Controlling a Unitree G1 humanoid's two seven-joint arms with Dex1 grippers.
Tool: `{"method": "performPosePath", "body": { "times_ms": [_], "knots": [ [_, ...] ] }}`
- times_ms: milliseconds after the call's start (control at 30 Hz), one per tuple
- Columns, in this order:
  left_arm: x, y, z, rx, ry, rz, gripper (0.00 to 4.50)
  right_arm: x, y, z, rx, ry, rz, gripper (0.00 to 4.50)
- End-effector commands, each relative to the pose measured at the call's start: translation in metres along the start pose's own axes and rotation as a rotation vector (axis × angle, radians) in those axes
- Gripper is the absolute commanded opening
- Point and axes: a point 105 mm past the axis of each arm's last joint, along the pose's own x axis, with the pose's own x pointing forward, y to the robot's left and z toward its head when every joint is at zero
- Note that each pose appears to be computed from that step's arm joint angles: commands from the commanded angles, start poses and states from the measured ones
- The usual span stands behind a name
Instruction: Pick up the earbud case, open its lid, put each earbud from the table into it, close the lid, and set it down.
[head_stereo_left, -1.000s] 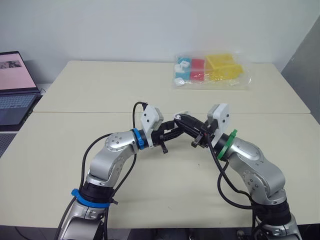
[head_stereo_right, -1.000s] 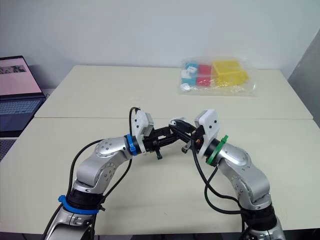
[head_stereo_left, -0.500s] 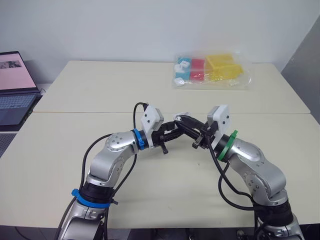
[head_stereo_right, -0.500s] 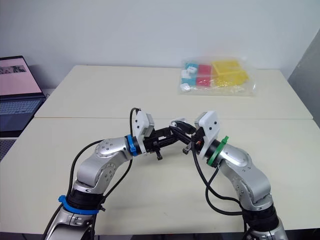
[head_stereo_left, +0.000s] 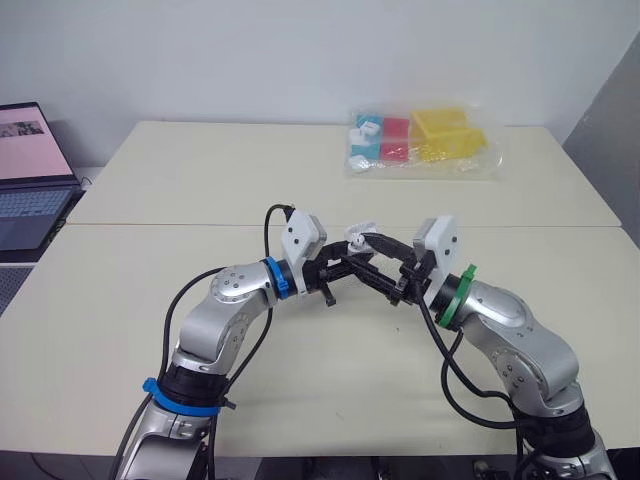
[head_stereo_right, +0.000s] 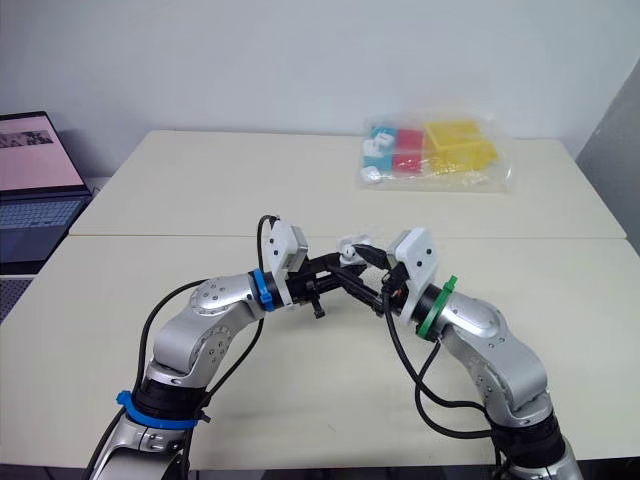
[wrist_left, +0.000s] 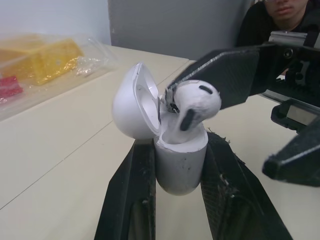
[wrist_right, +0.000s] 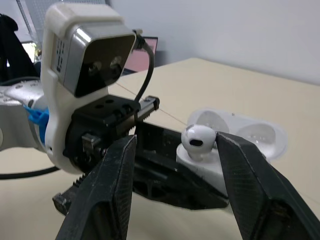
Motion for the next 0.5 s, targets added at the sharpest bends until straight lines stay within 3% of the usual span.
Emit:
{"method": "performPosePath", "body": {
  "times_ms": [33,500],
  "knots": [
    [-0.001,-0.006,0.020,0.054,-0.067,-0.024,0.82,-0.006,-0.002,0.015,-0.029,-0.041,-0.019,2.59],
    [-0.002,-0.004,0.019,0.055,-0.061,-0.020,0.82,-0.028,-0.019,0.041,-0.117,-0.052,-0.035,2.59]
  ]
}}
